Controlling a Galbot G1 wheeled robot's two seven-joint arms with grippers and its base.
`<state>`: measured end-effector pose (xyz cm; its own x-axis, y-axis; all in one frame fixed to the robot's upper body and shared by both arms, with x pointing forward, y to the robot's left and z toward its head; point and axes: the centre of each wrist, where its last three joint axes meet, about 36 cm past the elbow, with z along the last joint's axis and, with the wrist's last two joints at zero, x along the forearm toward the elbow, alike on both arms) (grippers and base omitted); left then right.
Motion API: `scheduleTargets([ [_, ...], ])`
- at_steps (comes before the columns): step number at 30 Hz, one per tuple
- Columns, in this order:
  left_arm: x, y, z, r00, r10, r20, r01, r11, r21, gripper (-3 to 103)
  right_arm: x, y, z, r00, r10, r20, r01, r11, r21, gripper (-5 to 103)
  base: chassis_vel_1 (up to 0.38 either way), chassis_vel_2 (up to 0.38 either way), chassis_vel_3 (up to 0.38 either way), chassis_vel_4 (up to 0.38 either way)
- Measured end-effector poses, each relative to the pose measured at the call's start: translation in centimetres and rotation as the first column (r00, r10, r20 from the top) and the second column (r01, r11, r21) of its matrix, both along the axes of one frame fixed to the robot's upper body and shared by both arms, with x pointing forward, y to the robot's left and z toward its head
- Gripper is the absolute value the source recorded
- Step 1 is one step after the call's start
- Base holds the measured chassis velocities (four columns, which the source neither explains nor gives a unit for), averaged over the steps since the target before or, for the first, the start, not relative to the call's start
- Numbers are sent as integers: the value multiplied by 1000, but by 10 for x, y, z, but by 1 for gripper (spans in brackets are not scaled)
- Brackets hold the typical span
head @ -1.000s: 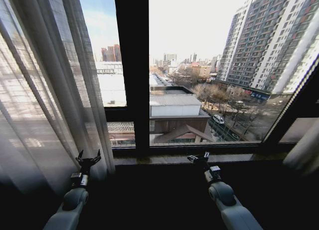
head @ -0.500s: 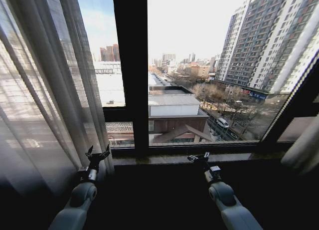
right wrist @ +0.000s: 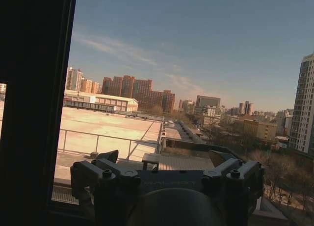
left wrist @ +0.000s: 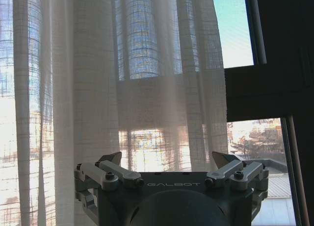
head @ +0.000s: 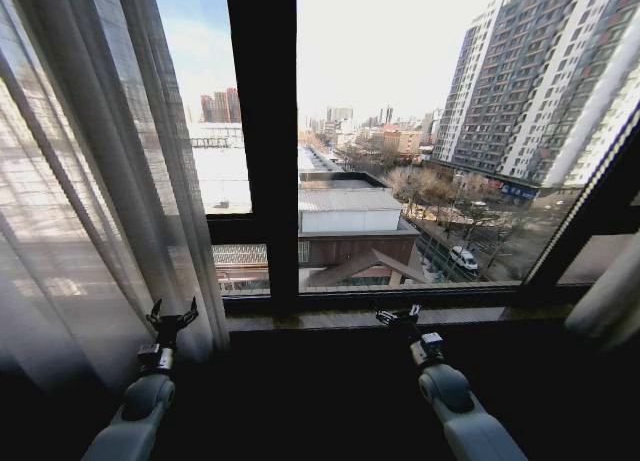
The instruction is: Open the curtains by pulling them apart, changing their state from closed to fully open.
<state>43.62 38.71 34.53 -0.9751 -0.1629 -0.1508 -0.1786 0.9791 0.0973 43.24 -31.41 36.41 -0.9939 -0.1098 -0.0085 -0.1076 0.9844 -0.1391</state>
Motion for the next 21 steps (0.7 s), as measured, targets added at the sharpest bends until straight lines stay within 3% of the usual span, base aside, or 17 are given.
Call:
scheduleTargets([
  [14,17,-12,2,1000,-17,7,17,999,-31,100,0,0,0,1000,0,0,0,1000,0,100,-32,33,33,-35],
  [21,56,-3,-4,1000,-19,-24,18,999,-45,100,0,0,0,1000,0,0,0,1000,0,100,0,0,0,0],
])
